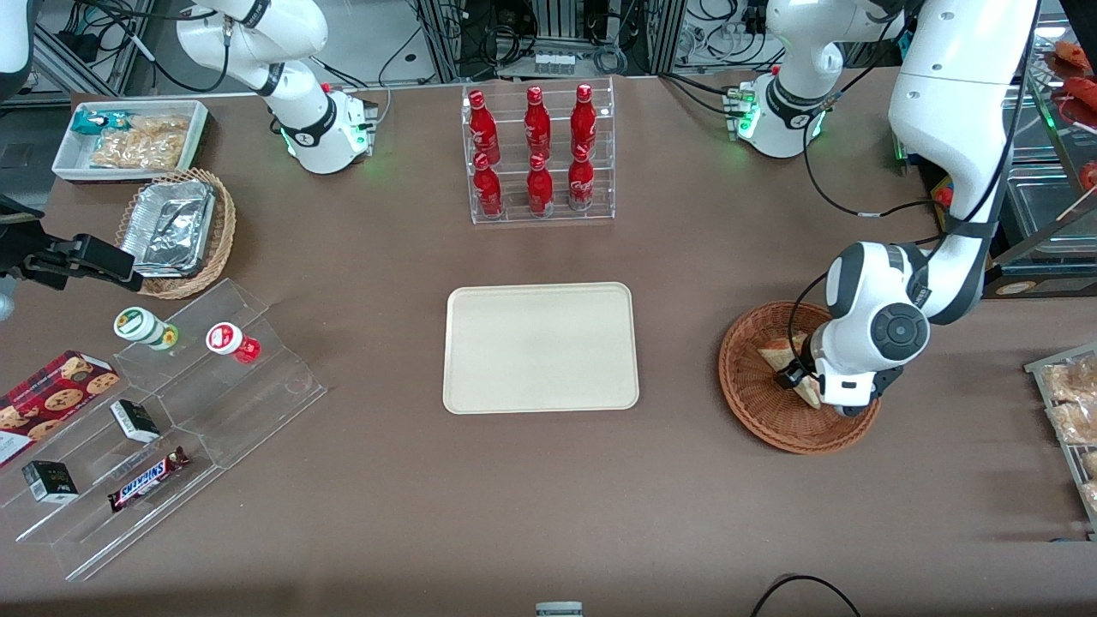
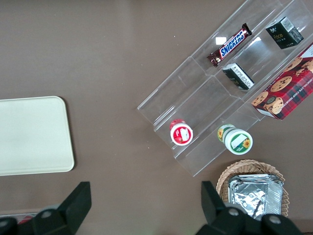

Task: Place sandwich from basket to tray
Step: 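Lift the sandwich with the left gripper and carry it over the cream tray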

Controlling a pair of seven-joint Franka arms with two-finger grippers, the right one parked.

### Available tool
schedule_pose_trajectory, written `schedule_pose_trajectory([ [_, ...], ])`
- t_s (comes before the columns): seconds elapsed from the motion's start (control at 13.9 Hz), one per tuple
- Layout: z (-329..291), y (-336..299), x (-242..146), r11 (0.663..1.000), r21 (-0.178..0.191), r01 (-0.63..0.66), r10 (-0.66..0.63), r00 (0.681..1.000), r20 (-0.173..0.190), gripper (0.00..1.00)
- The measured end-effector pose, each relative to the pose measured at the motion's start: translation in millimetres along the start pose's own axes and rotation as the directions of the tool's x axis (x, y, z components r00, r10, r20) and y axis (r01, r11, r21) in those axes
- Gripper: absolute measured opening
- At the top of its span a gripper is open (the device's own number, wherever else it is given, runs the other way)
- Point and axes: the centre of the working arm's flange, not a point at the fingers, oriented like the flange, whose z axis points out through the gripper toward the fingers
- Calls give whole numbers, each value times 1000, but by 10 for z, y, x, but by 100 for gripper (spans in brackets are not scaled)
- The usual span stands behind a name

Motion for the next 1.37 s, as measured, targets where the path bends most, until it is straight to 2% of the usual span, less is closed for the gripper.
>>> schedule_pose_trajectory([
  [0.14, -46, 11, 13, 1000, -7, 8, -8, 1000, -7, 53],
  [0.29, -215, 11, 26, 1000, -12, 10, -10, 1000, -16, 40],
  [0.43, -618, 39, -31, 1000, 20, -7, 7, 1000, 4, 36],
  [0.58, -1266, 282, -318, 997, 48, -68, 67, 997, 27, 33],
  [0.65, -1574, 475, -558, 992, 49, -116, 114, 993, 28, 32],
  [0.79, -1951, 927, -1121, 975, 33, -218, 217, 976, 7, 32],
  [0.94, -1927, 1411, -1659, 949, 23, -316, 316, 949, -3, 30],
  [1.08, -1666, 1911, -2157, 918, 25, -397, 397, 918, 9, 22],
  [1.15, -1511, 2142, -2371, 906, 21, -422, 422, 907, 15, 22],
  [1.37, -1077, 2720, -2860, 876, -25, -482, 482, 876, 6, 22],
])
